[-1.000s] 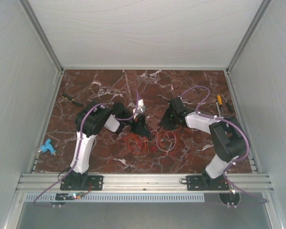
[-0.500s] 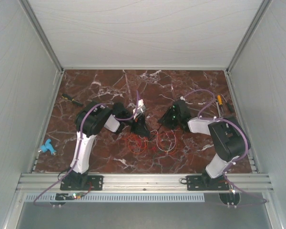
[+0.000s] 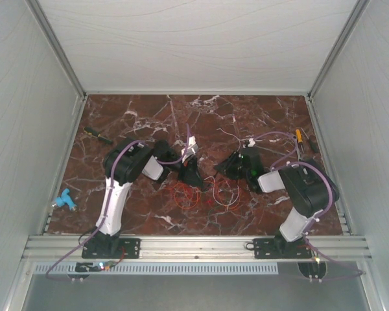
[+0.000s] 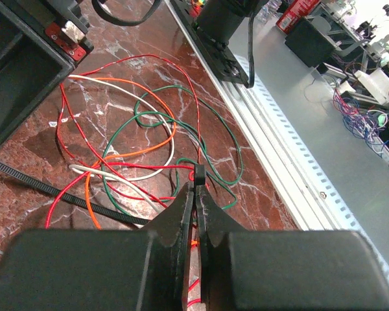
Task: Zip-tie the wires
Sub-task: Tie the cable at the center of the board.
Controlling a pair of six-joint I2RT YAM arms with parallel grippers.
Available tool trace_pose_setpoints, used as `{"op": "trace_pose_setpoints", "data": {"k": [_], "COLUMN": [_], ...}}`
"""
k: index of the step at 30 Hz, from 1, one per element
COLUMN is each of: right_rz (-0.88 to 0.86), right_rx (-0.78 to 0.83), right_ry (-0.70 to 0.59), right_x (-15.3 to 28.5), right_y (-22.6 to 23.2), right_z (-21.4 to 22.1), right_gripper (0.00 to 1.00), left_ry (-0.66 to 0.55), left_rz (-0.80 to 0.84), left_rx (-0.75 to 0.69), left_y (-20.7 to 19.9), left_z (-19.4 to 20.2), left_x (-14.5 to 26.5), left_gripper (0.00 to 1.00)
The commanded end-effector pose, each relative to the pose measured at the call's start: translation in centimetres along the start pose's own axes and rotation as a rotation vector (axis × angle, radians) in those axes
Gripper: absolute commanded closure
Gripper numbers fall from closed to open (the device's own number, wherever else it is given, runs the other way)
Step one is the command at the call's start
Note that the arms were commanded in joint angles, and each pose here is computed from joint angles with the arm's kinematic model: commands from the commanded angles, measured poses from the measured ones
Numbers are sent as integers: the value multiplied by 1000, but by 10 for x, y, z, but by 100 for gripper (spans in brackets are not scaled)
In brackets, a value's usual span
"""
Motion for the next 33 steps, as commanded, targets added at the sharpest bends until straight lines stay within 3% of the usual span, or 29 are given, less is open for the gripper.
{"op": "trace_pose_setpoints", "data": {"k": [1, 10, 18, 25, 33], "right_rz": [84, 23, -34, -15, -42], "right_rx": [7, 42, 71, 53, 7], "right_ry": [13, -19, -53, -76, -135], "right_x": [-3, -5, 3, 8, 11], "right_y": [-33, -41, -42, -55, -62], "right_z": [14, 18, 26, 45, 47], "right_gripper": [80, 87, 73, 70, 82], "left_ry": [39, 33, 11, -5, -3], "left_rz": [51, 43, 19, 1, 4], "left_rx": [-273, -248, -227, -221, -211], "left_y": [-1, 3, 4, 2, 0], "left_z": [-9, -8, -10, -10, -9], "left_x": [-1, -1, -2, -2, -3], "left_gripper": [100, 100, 100, 100, 100]}}
Point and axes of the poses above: each gripper's point midway between its finger pads, its own x axis back along the fingers, its own y axis along the line the jaws close on, z = x × y, the point moved 7 cm from there along x, back along the fingers, and after that the axes turned 3 degrees about -x, right-handed, at the moved point
